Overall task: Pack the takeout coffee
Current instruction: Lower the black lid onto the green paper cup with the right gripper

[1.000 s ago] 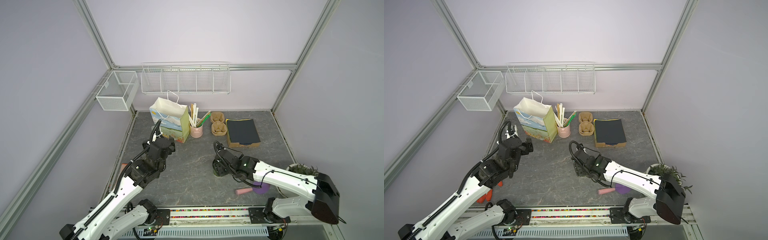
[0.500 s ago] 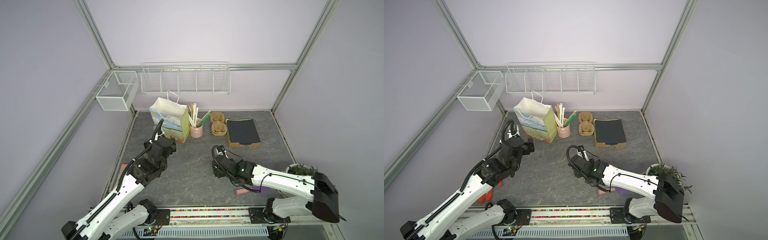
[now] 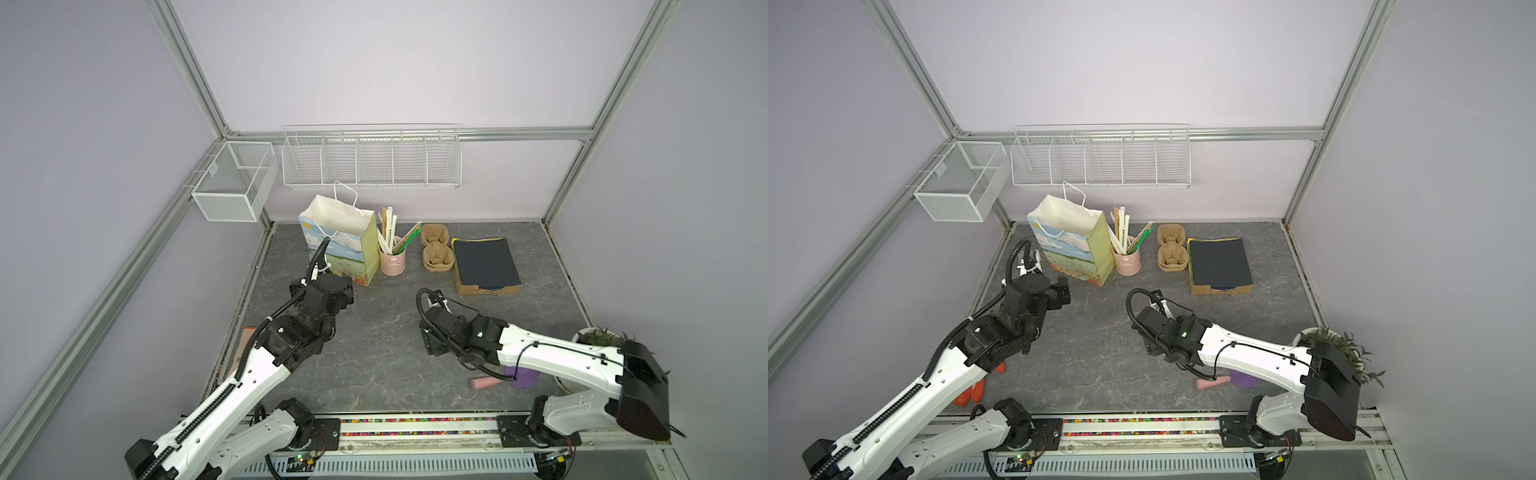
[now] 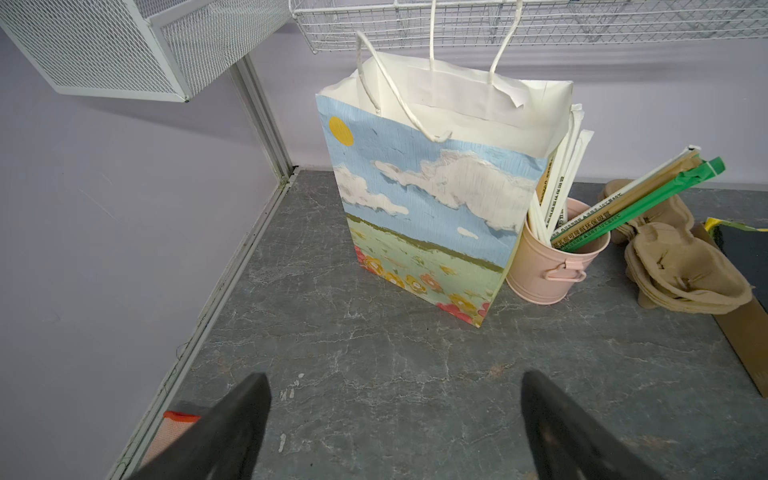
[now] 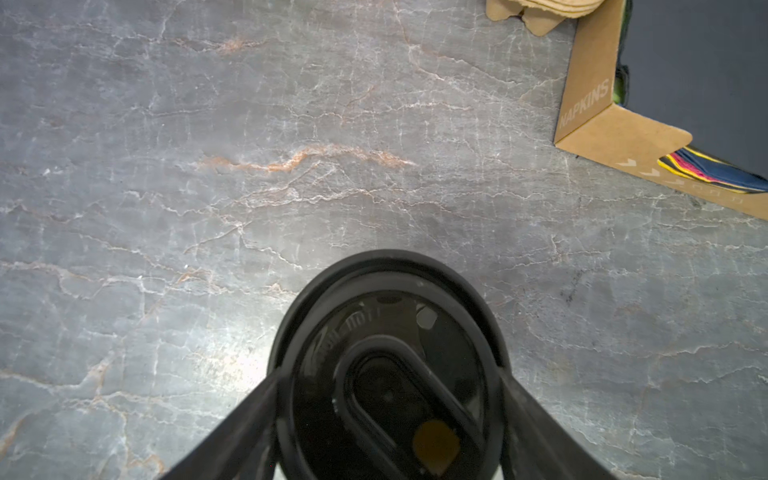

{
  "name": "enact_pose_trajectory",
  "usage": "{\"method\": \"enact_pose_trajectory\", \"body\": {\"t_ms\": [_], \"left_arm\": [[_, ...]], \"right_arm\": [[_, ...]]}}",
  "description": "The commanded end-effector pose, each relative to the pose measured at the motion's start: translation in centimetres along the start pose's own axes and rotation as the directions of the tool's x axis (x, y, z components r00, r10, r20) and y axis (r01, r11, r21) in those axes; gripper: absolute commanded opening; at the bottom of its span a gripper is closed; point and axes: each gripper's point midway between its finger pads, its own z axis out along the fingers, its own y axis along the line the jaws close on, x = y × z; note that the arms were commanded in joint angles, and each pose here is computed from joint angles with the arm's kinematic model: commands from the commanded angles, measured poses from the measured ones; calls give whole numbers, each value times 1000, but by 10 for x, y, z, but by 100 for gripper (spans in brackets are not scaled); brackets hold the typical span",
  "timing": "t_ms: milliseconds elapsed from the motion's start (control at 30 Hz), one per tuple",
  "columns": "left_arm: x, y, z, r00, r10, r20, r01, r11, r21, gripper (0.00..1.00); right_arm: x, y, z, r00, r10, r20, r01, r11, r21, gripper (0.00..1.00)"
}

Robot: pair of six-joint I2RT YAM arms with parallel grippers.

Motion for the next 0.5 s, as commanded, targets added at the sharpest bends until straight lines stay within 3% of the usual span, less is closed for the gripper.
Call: {"method": "enact_pose_trajectory", "body": {"t_ms": [0, 467], "left_arm": [[-1, 2, -1, 1000, 2, -9, -2, 1000, -1, 95], [1, 1, 2, 1000, 17, -19, -17, 1000, -10, 95]], "right_arm": [[35, -17, 7, 982, -93, -166, 102, 994, 43, 79], [1, -17, -1, 990, -75, -123, 72, 997, -25, 82]]}}
